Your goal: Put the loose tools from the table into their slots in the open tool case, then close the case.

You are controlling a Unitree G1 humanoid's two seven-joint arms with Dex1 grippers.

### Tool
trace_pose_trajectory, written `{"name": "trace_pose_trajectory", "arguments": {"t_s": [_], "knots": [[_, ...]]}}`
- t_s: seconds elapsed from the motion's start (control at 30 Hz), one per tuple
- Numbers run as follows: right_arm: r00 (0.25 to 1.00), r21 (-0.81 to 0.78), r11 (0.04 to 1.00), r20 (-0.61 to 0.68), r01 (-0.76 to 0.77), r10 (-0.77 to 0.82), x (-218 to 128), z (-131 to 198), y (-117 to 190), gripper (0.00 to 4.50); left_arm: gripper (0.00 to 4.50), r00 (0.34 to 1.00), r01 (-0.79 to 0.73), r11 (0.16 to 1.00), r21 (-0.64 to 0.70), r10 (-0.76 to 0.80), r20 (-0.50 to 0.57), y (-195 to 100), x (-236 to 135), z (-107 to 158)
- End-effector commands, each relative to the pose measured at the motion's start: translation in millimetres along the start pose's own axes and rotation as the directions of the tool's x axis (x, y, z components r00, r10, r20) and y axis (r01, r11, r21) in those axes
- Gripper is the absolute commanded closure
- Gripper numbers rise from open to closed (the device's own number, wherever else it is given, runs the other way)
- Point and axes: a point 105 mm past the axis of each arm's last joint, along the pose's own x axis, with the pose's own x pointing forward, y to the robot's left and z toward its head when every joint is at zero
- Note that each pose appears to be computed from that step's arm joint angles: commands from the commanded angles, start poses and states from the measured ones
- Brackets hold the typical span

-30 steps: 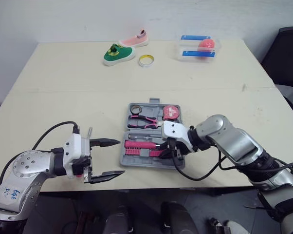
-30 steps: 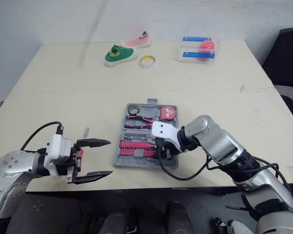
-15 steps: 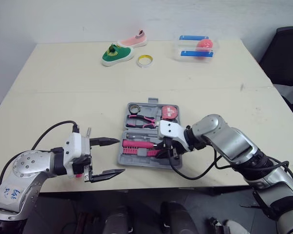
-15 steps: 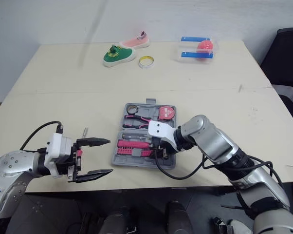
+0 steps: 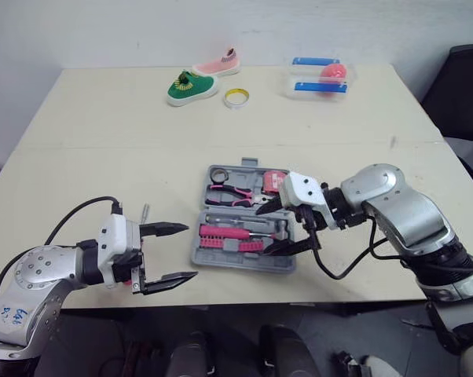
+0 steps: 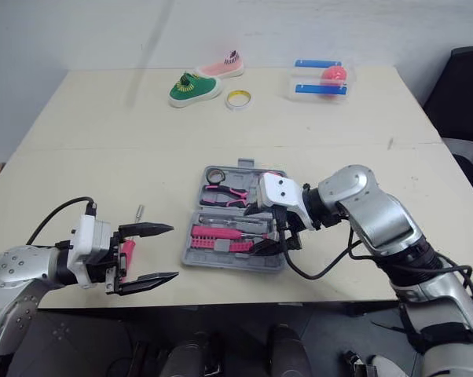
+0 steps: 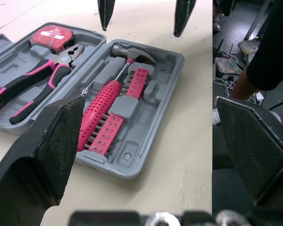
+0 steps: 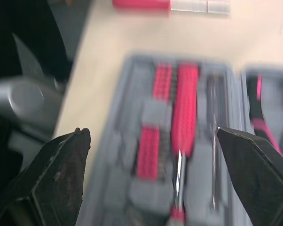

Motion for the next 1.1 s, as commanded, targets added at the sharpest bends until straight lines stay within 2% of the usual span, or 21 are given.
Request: {"name": "trace_pose_trajectory", "arguments": {"t_s": [0.03, 0.1, 0.2, 0.53, 0.63, 0.87, 0.93, 1.1], "knots": [[0.990, -0.107, 0.994, 0.141, 0.020, -0.005, -2.6, 5.5, -0.9, 1.95, 0.00, 1.000, 0.006, 0.999, 0.043, -0.008, 0.029, -1.6, 2.2, 10.5], [0.995, -0.163, 0.986, 0.101, 0.029, -0.013, 0.7, -8.4, -1.6, 2.97, 0.00, 1.000, 0.012, 0.999, 0.041, -0.013, 0.027, -1.4, 2.0, 10.4], [0.994, -0.150, 0.986, 0.091, 0.067, -0.054, 6.5, -23.5, -8.0, 4.49, 0.00, 1.000, 0.008, 0.999, 0.049, -0.010, 0.026, 0.4, 2.2, 11.1], [0.995, -0.112, 0.992, -0.066, 0.062, -0.070, 21.9, -78.9, -2.3, 4.49, 0.00, 1.000, 0.000, 0.999, 0.050, -0.001, 0.018, 1.3, 1.3, 10.5], [0.995, -0.143, 0.990, -0.096, 0.010, -0.024, 22.7, -85.2, 8.2, 4.49, 0.00, 1.000, -0.007, 0.999, 0.043, 0.006, 0.011, 1.3, -1.4, 8.4], [0.993, -0.251, 0.968, -0.120, -0.010, -0.021, 21.6, -87.1, 9.9, 4.49, 0.00, 1.000, -0.030, 0.999, 0.025, 0.030, 0.005, 1.4, -4.6, 3.2], [0.995, -0.252, 0.968, -0.096, 0.008, -0.033, 20.4, -85.7, 10.4, 4.49, 0.00, 0.999, -0.036, 0.999, 0.022, 0.036, 0.004, 1.7, -5.8, 1.5], [0.994, -0.275, 0.957, 0.083, 0.095, -0.074, 11.7, -62.2, 8.0, 4.49, 0.00, 0.997, -0.079, 0.997, 0.022, 0.079, 0.004, 6.1, -13.3, -1.2]]}}
